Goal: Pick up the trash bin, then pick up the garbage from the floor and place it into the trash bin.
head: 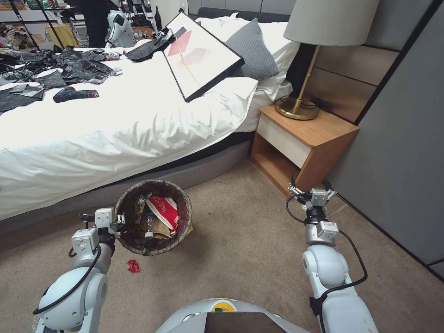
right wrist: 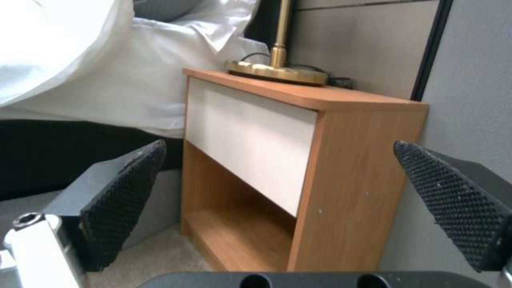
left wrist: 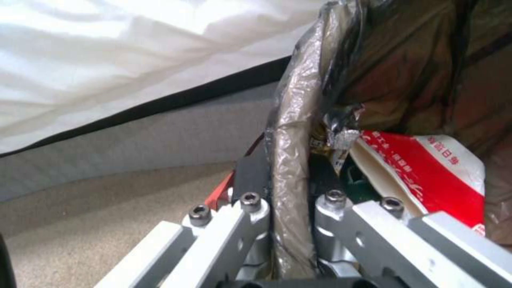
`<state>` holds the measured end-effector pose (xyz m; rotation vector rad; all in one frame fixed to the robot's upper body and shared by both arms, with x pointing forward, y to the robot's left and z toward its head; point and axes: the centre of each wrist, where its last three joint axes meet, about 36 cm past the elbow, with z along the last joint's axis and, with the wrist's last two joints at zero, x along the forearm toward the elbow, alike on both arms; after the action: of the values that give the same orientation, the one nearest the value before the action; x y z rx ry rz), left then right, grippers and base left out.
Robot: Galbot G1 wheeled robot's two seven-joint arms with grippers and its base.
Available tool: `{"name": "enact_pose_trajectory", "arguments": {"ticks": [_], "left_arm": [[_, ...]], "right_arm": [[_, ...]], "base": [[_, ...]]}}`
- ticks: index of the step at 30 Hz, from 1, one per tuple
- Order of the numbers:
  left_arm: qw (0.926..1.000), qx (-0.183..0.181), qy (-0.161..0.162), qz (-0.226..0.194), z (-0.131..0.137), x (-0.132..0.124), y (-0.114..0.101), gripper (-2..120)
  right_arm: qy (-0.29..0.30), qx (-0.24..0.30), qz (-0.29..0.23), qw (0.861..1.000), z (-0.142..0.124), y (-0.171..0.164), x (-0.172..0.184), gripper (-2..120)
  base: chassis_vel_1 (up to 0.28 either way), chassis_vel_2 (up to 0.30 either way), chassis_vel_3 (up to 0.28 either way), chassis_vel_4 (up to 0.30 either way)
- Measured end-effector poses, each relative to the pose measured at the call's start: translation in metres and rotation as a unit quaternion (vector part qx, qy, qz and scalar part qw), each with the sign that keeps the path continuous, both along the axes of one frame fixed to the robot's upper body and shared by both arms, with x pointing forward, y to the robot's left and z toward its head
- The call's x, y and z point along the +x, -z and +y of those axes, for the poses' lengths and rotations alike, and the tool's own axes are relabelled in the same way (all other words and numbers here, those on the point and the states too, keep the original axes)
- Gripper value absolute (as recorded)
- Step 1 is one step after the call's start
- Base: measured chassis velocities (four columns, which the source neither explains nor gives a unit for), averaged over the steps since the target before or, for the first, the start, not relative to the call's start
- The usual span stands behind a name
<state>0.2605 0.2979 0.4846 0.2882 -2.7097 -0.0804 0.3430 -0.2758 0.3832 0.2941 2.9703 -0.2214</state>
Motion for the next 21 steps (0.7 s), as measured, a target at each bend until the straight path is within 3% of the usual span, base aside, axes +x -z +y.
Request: {"name": "enact_pose_trajectory", "arguments": {"ticks": [21], "left_arm": [[1.0,0.001,-0.008,0.004,0.0007,0.002,-0.0003,4]], "right_arm": [[0.004,0.005,0.005,1.0,0.0026,0.0032,0.0009,100]], "base": [[0.0,0.0,0.0,0.0]]}}
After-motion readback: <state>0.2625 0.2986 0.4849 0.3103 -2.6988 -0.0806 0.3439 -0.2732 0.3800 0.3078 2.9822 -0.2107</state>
